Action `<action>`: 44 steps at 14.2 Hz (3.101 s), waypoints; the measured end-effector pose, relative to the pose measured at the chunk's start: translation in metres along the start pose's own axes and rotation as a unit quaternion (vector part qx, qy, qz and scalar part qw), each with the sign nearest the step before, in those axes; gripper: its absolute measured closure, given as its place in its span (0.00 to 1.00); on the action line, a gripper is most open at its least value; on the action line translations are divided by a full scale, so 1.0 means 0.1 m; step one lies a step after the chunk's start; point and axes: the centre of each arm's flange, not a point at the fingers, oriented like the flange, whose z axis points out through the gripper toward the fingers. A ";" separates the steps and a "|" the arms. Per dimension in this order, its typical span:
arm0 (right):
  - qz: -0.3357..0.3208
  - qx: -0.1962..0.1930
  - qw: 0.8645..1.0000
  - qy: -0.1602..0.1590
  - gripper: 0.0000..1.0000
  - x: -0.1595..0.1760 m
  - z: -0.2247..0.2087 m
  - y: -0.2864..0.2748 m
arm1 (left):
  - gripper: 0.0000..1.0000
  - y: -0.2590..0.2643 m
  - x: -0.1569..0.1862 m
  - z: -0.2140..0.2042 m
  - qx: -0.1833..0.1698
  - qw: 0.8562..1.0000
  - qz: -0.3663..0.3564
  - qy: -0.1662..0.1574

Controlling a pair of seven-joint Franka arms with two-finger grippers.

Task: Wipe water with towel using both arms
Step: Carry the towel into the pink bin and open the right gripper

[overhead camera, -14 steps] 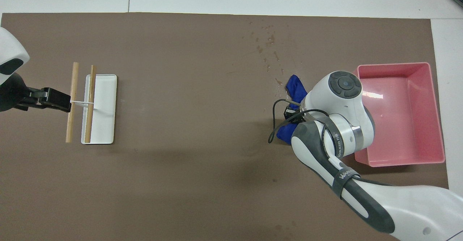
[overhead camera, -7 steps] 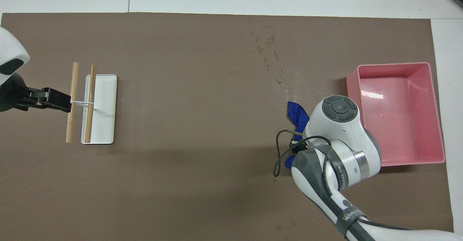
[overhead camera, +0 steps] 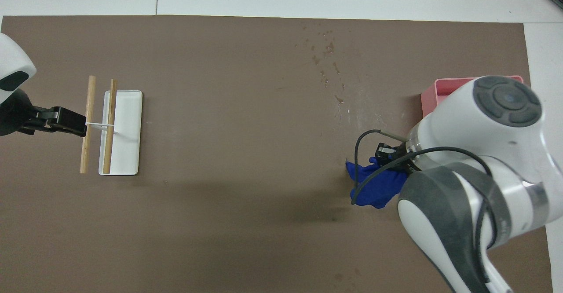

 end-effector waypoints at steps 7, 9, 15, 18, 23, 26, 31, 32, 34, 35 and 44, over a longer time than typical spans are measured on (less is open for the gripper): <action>-0.049 0.038 0.997 0.055 0.87 1.02 -0.60 1.27 | 0.00 0.00 0.00 0.00 0.000 1.000 0.000 0.000; -0.077 0.034 0.995 0.048 0.87 1.23 -0.49 1.65 | 0.00 0.00 0.00 0.00 0.000 1.000 0.000 0.000; -0.103 0.023 0.994 -0.004 0.87 1.34 0.51 2.16 | 0.00 0.00 0.00 0.00 0.000 1.000 0.000 0.000; -0.103 0.019 0.994 -0.025 0.87 1.25 0.91 2.16 | 0.00 -0.01 0.02 -0.02 0.000 1.000 -0.001 0.010; -0.103 0.015 0.994 -0.045 0.81 1.18 1.14 2.18 | 0.00 0.01 0.09 -0.07 0.000 0.999 0.001 0.041; -0.109 0.014 0.994 -0.021 0.50 1.18 0.88 2.14 | 0.00 0.04 0.09 -0.07 -0.002 0.999 0.003 0.042; -0.150 0.012 0.987 0.051 0.00 1.10 -0.13 1.72 | 0.00 0.04 0.09 -0.06 -0.017 0.999 0.000 0.041; -0.162 0.011 0.985 0.066 0.00 1.06 -0.35 1.61 | 0.00 0.04 0.09 -0.05 -0.017 0.999 0.000 0.040; -0.181 0.015 0.979 0.098 0.00 0.96 -0.73 1.43 | 0.00 0.04 0.09 -0.05 -0.018 0.999 0.001 0.040; -0.188 0.017 0.976 0.109 0.00 0.92 -0.86 1.36 | 0.00 0.05 0.09 -0.05 -0.018 0.999 0.001 0.040; -0.201 0.018 0.975 0.093 0.00 0.53 -1.36 0.89 | 0.00 0.05 0.09 -0.05 -0.018 0.999 0.001 0.039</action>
